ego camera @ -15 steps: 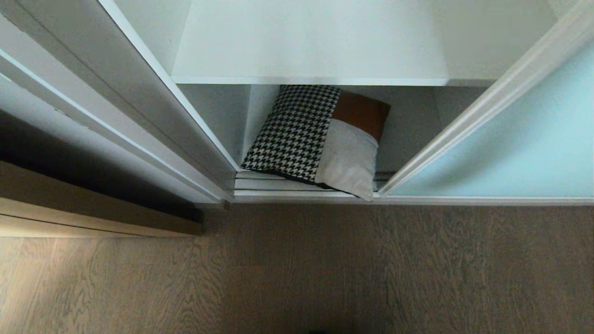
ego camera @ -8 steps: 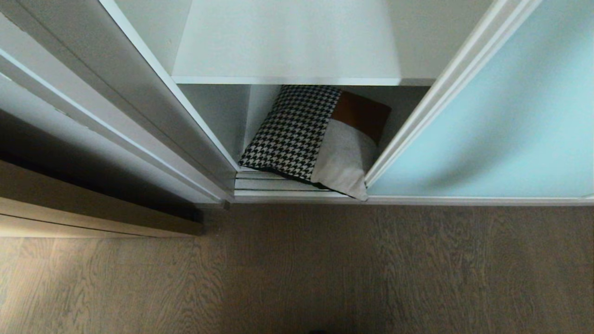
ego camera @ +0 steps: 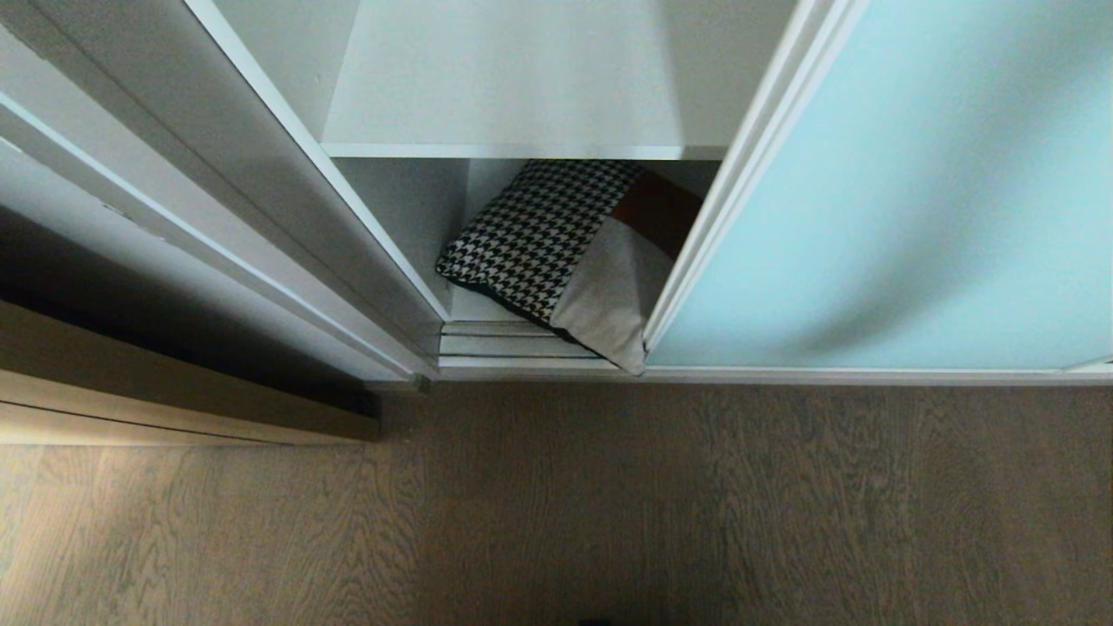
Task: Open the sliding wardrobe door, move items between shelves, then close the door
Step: Close the door
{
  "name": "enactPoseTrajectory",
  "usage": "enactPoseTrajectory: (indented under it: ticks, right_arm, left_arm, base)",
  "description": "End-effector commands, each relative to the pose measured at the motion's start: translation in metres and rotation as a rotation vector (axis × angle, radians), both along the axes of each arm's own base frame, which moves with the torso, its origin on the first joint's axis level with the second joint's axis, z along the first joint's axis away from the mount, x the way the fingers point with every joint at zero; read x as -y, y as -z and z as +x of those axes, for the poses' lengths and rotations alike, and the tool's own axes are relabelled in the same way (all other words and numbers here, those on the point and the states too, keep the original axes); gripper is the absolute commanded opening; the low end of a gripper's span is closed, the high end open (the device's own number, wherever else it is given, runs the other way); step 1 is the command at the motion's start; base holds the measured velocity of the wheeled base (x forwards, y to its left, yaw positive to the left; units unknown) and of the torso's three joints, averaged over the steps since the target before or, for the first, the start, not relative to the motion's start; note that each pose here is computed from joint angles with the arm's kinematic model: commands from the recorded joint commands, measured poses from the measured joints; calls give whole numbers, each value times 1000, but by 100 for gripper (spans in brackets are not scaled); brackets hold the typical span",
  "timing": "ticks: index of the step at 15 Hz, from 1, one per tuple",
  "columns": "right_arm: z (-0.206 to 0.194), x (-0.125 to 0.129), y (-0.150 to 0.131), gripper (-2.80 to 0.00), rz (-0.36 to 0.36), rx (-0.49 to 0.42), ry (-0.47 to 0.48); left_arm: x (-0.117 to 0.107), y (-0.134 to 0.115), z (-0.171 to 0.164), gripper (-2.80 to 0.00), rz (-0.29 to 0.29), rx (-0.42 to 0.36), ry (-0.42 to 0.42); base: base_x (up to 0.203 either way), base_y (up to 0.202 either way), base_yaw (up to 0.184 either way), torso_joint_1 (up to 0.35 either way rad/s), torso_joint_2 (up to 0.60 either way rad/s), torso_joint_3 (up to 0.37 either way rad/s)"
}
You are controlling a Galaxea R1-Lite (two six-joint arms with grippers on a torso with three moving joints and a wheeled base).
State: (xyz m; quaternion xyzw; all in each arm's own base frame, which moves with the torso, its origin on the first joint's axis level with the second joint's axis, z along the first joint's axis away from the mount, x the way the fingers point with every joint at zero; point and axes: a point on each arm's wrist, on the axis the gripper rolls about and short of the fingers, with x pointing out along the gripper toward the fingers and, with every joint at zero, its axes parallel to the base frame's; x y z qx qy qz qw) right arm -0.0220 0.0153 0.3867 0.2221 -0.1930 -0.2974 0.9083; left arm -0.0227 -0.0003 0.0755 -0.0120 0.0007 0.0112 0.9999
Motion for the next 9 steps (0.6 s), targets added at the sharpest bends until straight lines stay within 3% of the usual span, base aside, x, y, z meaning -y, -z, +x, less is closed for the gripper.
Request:
enactPoseTrajectory:
  ticks: [1, 4, 9]
  right_arm:
    - [7, 9, -5, -280, -2, -22, 118]
    - [23, 26, -13, -280, 14, -55, 349]
    - [36, 47, -16, -280, 40, -120, 616]
  left_arm:
    - [0, 0, 0, -280, -1, -3, -1]
    - [0, 0, 0, -280, -1, -3, -1]
    - [0, 0, 0, -280, -1, -3, -1]
  base:
    - [0, 0, 0, 0, 0, 0]
    - [0, 0, 0, 0, 0, 0]
    - [0, 0, 0, 0, 0, 0]
